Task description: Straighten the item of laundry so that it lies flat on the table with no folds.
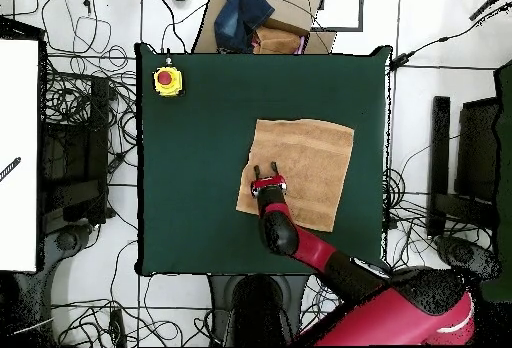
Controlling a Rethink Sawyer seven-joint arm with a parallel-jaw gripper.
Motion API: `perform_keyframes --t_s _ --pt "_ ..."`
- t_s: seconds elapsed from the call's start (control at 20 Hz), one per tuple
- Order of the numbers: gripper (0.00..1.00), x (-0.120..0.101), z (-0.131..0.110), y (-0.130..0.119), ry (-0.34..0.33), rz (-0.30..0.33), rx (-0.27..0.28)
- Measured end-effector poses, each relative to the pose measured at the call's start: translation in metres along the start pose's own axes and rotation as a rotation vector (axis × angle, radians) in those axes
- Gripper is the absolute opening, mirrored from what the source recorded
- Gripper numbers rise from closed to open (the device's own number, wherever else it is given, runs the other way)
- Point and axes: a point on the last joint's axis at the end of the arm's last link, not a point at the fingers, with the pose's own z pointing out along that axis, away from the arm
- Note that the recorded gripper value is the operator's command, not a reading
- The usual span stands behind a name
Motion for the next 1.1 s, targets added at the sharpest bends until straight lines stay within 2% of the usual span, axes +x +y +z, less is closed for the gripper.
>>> perform_keyframes --t_s 0.4,0.7,0.85,1.1 --pt "1.00 -0.031 0.016 0.008 0.036 -0.023 0.004" --pt "1.00 -0.064 0.028 0.005 0.108 -0.002 -0.009" --pt "1.00 -0.087 0.027 -0.006 0.140 0.004 -0.018" --pt "1.00 -0.091 0.023 -0.025 0.134 0.012 0.003"
